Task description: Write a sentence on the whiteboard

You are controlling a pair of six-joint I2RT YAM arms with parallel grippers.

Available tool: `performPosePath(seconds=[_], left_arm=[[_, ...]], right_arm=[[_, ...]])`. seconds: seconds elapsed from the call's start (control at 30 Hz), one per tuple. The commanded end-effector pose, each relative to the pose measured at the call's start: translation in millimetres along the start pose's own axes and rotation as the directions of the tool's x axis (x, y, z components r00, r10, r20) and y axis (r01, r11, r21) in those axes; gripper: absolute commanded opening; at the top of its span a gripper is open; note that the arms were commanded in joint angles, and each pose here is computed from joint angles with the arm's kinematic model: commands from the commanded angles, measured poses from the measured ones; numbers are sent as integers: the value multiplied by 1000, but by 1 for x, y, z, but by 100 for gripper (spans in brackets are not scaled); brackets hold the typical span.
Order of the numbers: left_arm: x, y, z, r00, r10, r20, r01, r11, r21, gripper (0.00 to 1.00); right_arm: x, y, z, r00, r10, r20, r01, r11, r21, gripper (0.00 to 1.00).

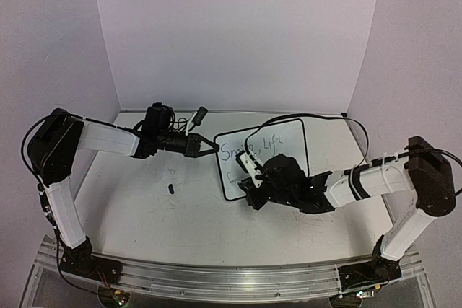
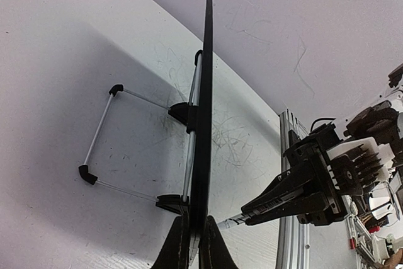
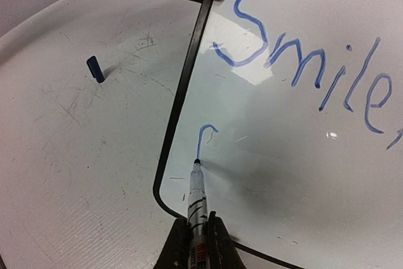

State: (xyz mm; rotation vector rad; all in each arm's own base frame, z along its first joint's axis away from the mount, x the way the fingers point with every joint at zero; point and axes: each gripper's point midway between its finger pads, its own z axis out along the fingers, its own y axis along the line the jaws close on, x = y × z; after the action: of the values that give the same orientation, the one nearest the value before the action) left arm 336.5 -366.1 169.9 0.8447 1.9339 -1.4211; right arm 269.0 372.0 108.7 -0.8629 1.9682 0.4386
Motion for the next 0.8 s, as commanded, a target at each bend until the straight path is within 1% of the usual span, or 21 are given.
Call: performPosePath(seconds=[0.0, 0.27, 0.4, 0.57, 0.77], left_arm=[[-18, -19, -7, 999, 43, 27, -44, 998, 35, 0], [-19, -20, -7, 999, 45, 28, -46, 998, 35, 0], [-19, -21, -8, 998, 47, 29, -48, 998, 34, 0], [-19, -21, -8, 998, 48, 30, -49, 998, 35, 0], [-19, -21, -8, 998, 48, 29, -49, 998, 35, 0]], right_arm=[[-4, -8, -6, 1000, 19, 15, -20, 999, 44, 0], [-26, -20, -11, 994, 44, 98, -55, 993, 106, 0], [-36, -21, -13, 990, 50, 129, -65, 991, 113, 0], [-42, -20, -12, 989, 49, 141, -65, 992, 110, 0], [-40, -13, -6, 991, 45, 129, -55, 996, 77, 0]])
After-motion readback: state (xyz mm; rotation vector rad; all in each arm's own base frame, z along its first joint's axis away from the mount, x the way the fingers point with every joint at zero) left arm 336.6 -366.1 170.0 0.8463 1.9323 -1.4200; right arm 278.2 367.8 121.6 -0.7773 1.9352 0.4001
